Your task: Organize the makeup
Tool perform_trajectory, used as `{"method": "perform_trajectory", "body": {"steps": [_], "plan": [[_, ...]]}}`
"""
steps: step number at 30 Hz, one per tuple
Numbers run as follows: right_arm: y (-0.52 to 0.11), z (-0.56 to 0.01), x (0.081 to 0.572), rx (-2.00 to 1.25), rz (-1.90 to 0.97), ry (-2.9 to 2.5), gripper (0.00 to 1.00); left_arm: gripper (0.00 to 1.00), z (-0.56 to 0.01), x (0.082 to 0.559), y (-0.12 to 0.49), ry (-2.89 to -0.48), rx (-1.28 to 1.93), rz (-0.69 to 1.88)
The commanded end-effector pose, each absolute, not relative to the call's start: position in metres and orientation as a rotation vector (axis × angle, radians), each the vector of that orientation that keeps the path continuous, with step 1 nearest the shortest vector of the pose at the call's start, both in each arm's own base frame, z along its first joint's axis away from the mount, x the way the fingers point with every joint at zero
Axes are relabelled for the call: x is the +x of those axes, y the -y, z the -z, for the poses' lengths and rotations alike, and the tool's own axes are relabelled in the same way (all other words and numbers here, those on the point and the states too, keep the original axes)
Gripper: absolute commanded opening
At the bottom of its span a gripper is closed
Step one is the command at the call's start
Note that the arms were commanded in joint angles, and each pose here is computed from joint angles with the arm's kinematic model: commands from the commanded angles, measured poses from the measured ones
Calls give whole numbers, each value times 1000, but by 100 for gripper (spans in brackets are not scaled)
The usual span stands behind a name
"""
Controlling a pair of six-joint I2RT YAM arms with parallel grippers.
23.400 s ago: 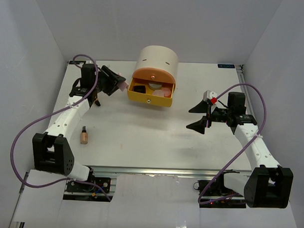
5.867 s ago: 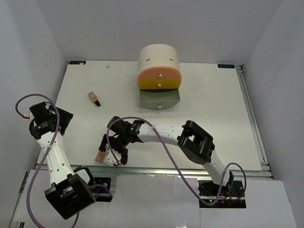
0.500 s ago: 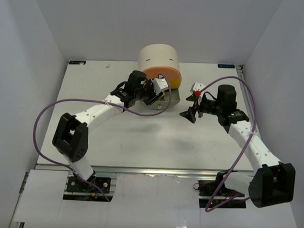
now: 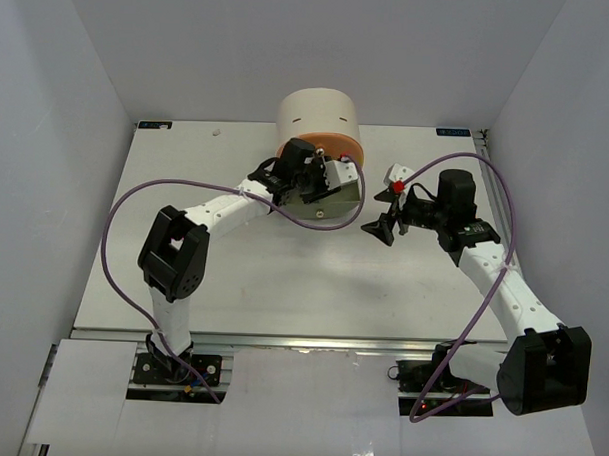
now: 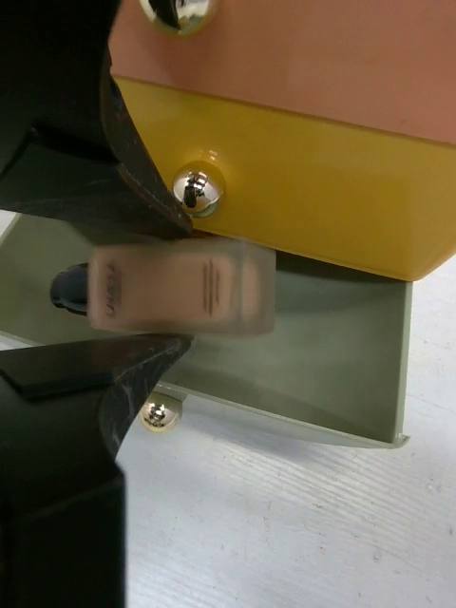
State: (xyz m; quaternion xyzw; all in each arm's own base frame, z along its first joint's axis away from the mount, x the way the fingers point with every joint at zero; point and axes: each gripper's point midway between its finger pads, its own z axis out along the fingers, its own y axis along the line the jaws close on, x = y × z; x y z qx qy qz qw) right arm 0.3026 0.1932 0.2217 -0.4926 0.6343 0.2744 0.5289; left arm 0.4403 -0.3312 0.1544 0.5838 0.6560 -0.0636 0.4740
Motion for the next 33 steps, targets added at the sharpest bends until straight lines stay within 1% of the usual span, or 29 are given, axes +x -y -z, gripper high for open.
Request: {"method": "perform_trajectory", "body": {"steps": [1, 3, 6, 10, 12, 14, 15, 17, 19, 22, 24, 25, 26, 27, 29, 31, 33], "plan": [[-193, -229, 303, -1187, -642, -1459, 88, 64, -198, 445, 339, -1519, 1374, 136], [-193, -229, 303, -1187, -643, -1460, 88, 67, -201, 443, 340, -1518, 1363, 147], [-192, -228, 303, -1186, -645, -1462, 88, 69, -210, 441, 341, -1514, 1340, 168], [-197, -221, 290, -1268, -695, -1415, 87, 70, -241, 437, 338, -1500, 1250, 187], [-201, -214, 278, -1356, -724, -1355, 84, 74, -271, 436, 328, -1511, 1108, 196], [-204, -206, 264, -1469, -727, -1260, 77, 78, -291, 434, 312, -1560, 960, 202], [-207, -202, 260, -1557, -675, -1166, 74, 78, -292, 436, 297, -1608, 868, 171], [-212, -191, 254, -1648, -642, -1151, 63, 76, -298, 430, 272, -1677, 724, 209], [-219, -182, 259, -1753, -562, -1117, 48, 71, -294, 423, 239, -1753, 588, 268], [-240, -161, 259, -1919, -511, -1131, 28, 61, -284, 405, 195, -1823, 391, 428], [-256, -139, 261, -2025, -498, -1168, 18, 54, -275, 392, 168, -1843, 281, 505], [-261, -132, 266, -2066, -444, -1179, 14, 53, -271, 386, 151, -1845, 217, 526], [-263, -117, 276, -2104, -383, -1219, 13, 51, -275, 382, 135, -1830, 168, 534], [-271, -107, 288, -2119, -303, -1247, 13, 51, -255, 376, 125, -1866, 140, 530], [-280, -93, 302, -2136, -218, -1286, 13, 53, -248, 363, 109, -1853, 96, 526], [-288, -82, 314, -2133, -169, -1331, 12, 59, -228, 355, 95, -1862, 59, 493], [-292, -67, 333, -2099, -107, -1429, 13, 61, -224, 350, 89, -1854, 46, 465]]}}
